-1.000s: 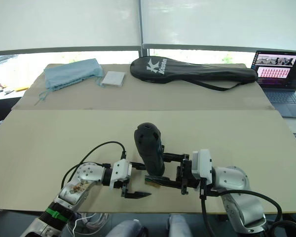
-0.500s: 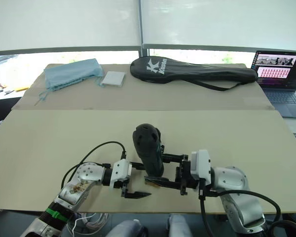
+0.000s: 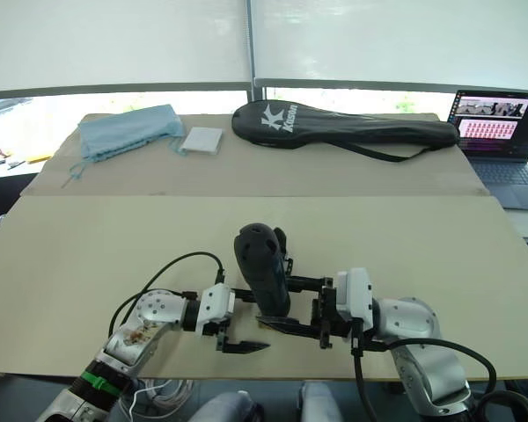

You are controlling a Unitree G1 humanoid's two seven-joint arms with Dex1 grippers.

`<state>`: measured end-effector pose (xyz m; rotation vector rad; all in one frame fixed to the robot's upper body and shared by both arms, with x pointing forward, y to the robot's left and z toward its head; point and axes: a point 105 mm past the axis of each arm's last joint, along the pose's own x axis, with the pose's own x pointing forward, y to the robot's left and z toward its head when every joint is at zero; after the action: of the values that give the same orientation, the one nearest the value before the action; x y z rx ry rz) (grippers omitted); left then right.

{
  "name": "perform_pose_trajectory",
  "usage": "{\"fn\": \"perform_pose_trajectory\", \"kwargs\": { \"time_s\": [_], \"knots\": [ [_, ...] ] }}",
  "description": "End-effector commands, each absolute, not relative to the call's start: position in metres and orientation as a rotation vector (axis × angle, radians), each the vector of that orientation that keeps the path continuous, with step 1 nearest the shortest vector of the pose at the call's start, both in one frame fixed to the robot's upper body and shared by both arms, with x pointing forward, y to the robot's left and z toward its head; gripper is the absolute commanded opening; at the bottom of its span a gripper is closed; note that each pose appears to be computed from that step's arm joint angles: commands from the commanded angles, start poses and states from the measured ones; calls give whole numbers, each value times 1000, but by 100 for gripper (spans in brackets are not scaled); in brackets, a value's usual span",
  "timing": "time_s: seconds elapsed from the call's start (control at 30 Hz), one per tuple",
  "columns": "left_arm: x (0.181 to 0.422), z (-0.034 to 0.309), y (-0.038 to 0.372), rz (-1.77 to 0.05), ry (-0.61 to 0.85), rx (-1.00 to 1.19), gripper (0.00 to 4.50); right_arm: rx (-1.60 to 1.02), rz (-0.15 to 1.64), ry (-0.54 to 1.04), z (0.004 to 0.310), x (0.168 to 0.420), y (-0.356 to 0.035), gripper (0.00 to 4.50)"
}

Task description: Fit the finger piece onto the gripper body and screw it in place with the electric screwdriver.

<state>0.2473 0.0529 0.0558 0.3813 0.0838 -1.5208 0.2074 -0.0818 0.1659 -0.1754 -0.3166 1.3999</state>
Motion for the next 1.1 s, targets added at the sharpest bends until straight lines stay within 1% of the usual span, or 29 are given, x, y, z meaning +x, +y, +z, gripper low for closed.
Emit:
{"fn": "perform_pose_trajectory", "kwargs": {
  "time_s": [0.03,0.13,0.37,0.73,1.1],
  "knots": [
    [240,45,52,-1534,141,372,450,-200,1399,-398,179,203,-83,192],
    [240,46,51,-1534,140,371,450,-191,1401,-401,182,202,-84,192],
    [240,49,51,-1529,140,366,450,-157,1362,-459,201,208,-89,192],
    [240,51,52,-1523,141,373,450,-186,1393,-413,185,208,-87,192],
    [241,49,53,-1518,143,373,450,-180,1397,-407,182,206,-85,192]
  ]
}}
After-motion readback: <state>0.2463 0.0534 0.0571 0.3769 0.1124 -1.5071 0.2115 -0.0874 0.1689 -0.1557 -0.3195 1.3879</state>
